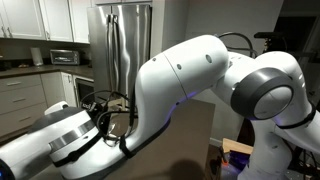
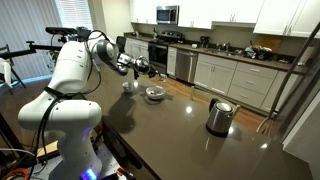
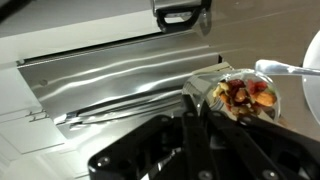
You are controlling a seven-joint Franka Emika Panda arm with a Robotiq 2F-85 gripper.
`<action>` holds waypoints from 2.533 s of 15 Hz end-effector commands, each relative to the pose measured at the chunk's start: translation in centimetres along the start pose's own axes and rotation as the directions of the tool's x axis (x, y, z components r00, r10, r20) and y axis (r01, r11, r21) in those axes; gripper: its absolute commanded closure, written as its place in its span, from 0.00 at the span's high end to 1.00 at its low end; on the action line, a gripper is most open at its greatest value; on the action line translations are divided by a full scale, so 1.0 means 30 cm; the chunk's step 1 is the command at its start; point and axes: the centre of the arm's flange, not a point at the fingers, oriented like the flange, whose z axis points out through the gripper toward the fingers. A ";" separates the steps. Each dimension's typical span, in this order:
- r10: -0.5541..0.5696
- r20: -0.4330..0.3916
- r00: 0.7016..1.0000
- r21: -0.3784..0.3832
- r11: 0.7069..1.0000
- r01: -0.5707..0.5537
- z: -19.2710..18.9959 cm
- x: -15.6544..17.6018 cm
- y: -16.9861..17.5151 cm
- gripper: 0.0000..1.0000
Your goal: Pour the things in the glass into the bowl
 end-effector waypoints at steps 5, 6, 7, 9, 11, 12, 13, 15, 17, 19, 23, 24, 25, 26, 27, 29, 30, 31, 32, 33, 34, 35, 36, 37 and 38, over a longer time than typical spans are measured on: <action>-0.179 0.066 0.982 0.241 0.957 0.158 0.008 -0.014 0.057 0.04; -0.193 0.075 0.978 0.256 0.952 0.168 0.008 -0.016 0.057 0.04; -0.200 0.083 0.976 0.262 0.950 0.173 0.006 -0.017 0.059 0.03; -0.189 0.097 0.977 0.234 0.959 0.162 0.002 -0.022 0.058 0.04; -0.150 0.108 0.983 0.165 0.978 0.131 -0.001 -0.027 0.054 0.04; -0.129 0.107 0.986 0.115 0.986 0.117 0.003 -0.029 0.056 0.04; -0.109 0.100 0.989 0.070 0.992 0.102 0.003 -0.028 0.062 0.04; -0.060 0.071 0.996 -0.033 0.997 0.063 -0.001 -0.027 0.071 0.04; -0.022 0.047 0.999 -0.110 0.994 0.027 -0.007 -0.027 0.079 0.04; 0.014 0.020 1.000 -0.177 0.984 -0.011 -0.015 -0.029 0.079 0.04; 0.066 -0.034 0.997 -0.268 0.961 -0.073 -0.021 -0.035 0.074 0.04; 0.078 -0.042 0.996 -0.282 0.955 -0.086 -0.023 -0.033 0.071 0.04; 0.087 -0.054 0.995 -0.295 0.950 -0.099 -0.024 -0.035 0.072 0.03; 0.094 -0.060 0.994 -0.306 0.946 -0.108 -0.024 -0.035 0.071 0.03; 0.100 -0.067 0.993 -0.314 0.942 -0.116 -0.024 -0.037 0.071 0.03; 0.114 -0.079 0.990 -0.328 0.935 -0.134 -0.021 -0.038 0.072 0.03; 0.121 -0.085 0.989 -0.337 0.931 -0.143 -0.019 -0.038 0.074 0.03; 0.127 -0.088 0.988 -0.345 0.927 -0.150 -0.017 -0.038 0.074 0.03; 0.132 -0.095 0.987 -0.352 0.923 -0.157 -0.015 -0.039 0.073 0.03; 0.138 -0.105 0.985 -0.360 0.918 -0.167 -0.014 -0.037 0.072 0.03; 0.142 -0.116 0.983 -0.366 0.914 -0.176 -0.013 -0.038 0.070 0.03; 0.146 -0.124 0.981 -0.370 0.911 -0.183 -0.012 -0.036 0.068 0.03; 0.151 -0.134 0.979 -0.376 0.907 -0.191 -0.014 -0.035 0.067 0.03; 0.153 -0.145 0.978 -0.382 0.903 -0.198 -0.015 -0.036 0.064 0.03; 0.155 -0.154 0.976 -0.388 0.899 -0.204 -0.017 -0.035 0.063 0.03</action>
